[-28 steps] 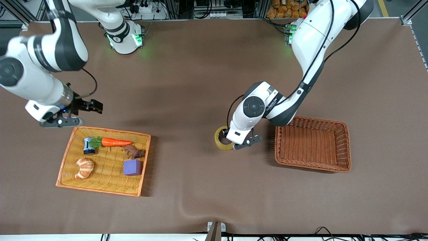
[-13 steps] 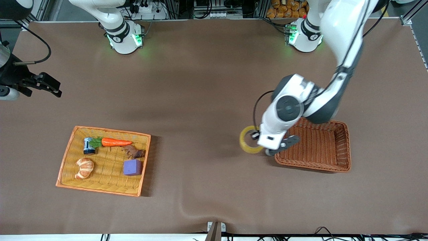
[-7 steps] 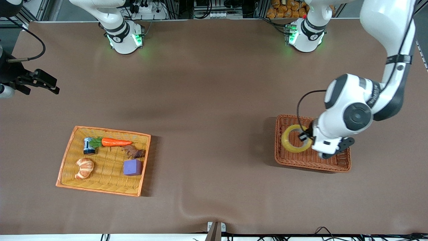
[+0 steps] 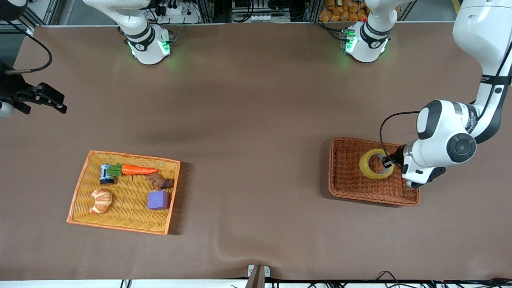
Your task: Transfer tape with both arms
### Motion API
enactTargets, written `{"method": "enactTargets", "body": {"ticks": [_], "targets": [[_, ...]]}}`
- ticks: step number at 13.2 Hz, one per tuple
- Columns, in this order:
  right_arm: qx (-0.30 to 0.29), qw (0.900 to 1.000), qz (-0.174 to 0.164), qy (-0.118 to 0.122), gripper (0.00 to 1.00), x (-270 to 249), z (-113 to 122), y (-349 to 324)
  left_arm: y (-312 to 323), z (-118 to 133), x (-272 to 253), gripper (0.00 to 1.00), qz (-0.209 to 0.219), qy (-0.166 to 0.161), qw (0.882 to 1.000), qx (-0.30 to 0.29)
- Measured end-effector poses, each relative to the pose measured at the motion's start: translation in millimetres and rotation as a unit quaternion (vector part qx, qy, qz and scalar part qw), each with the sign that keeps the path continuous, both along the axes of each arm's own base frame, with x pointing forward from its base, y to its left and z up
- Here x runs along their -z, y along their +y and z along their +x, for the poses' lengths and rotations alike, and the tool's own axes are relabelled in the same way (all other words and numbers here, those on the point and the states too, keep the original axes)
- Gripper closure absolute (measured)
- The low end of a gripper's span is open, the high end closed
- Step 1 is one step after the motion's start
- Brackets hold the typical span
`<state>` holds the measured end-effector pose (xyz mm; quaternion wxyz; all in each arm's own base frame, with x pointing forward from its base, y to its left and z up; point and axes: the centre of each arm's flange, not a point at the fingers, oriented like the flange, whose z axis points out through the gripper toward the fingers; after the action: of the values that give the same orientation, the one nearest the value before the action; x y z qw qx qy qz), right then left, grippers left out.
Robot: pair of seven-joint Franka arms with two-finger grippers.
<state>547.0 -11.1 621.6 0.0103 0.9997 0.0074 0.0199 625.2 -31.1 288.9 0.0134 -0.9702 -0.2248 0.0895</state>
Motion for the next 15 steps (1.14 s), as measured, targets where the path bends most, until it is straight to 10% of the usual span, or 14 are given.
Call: {"method": "enactTargets", "body": {"ticks": [7, 15], "targets": [[0.003, 1.000, 0.000, 0.006, 0.00, 6.2, 3.2, -3.2, 2.9, 14.2, -214.9, 0.00, 0.028, -0.091, 0.991, 0.096], [0.000, 1.000, 0.001, 0.011, 0.00, 12.5, 7.5, -0.3, -14.1, -39.6, -338.5, 0.00, 0.045, -0.110, 0.979, 0.168]]}}
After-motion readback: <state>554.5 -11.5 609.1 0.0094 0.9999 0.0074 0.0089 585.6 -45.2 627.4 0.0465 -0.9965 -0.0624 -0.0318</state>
